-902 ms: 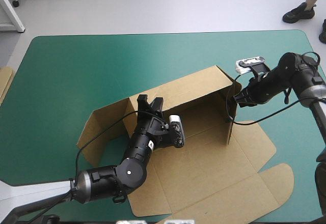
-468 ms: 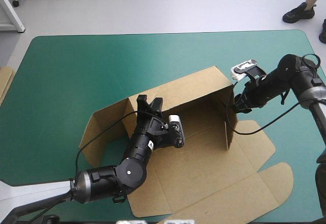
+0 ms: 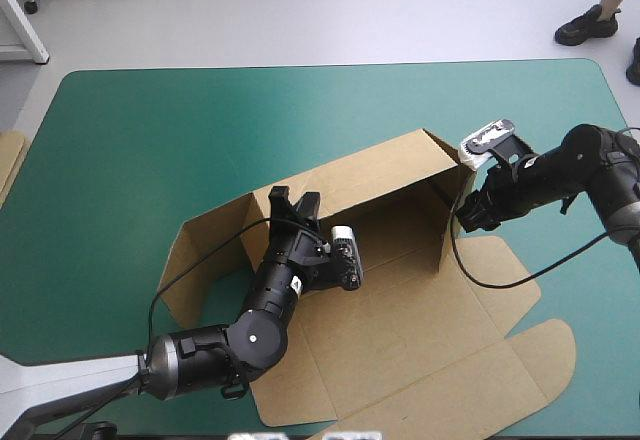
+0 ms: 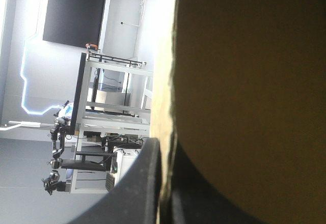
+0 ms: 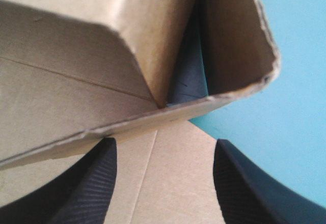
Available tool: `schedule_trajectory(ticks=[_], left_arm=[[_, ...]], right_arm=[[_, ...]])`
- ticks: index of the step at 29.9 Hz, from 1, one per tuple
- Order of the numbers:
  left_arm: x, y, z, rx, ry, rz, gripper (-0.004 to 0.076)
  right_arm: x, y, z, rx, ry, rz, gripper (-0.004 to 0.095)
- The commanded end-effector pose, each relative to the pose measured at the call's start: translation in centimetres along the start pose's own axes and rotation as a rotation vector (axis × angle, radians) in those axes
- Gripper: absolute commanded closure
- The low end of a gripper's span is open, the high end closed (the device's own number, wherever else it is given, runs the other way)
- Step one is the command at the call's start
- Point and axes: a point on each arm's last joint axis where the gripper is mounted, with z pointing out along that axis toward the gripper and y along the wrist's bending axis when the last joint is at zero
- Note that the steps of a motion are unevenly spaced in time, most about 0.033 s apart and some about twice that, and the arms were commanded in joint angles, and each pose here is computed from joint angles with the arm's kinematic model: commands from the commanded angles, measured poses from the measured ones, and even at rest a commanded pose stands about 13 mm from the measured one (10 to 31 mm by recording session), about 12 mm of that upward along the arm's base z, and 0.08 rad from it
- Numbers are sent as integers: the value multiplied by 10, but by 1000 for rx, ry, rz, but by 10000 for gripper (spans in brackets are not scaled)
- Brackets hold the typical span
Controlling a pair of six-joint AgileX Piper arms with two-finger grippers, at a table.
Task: Fold the box
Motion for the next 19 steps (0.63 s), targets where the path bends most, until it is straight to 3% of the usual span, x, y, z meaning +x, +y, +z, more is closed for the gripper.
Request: schedule_trajectory(ticks=[1,8,19], left_arm=[[-4,15,-7,-47,-29,-39,734],[-3,13,-6,-34,-23,-49,734],[-3,13,-6,-28,-24,-19,734]], right_arm=[[-8,-1,-18,79,-97,-41,305],[-14,-6,-18,141,-160,-92,110],[-20,-11,6,49,-175,-77,101]])
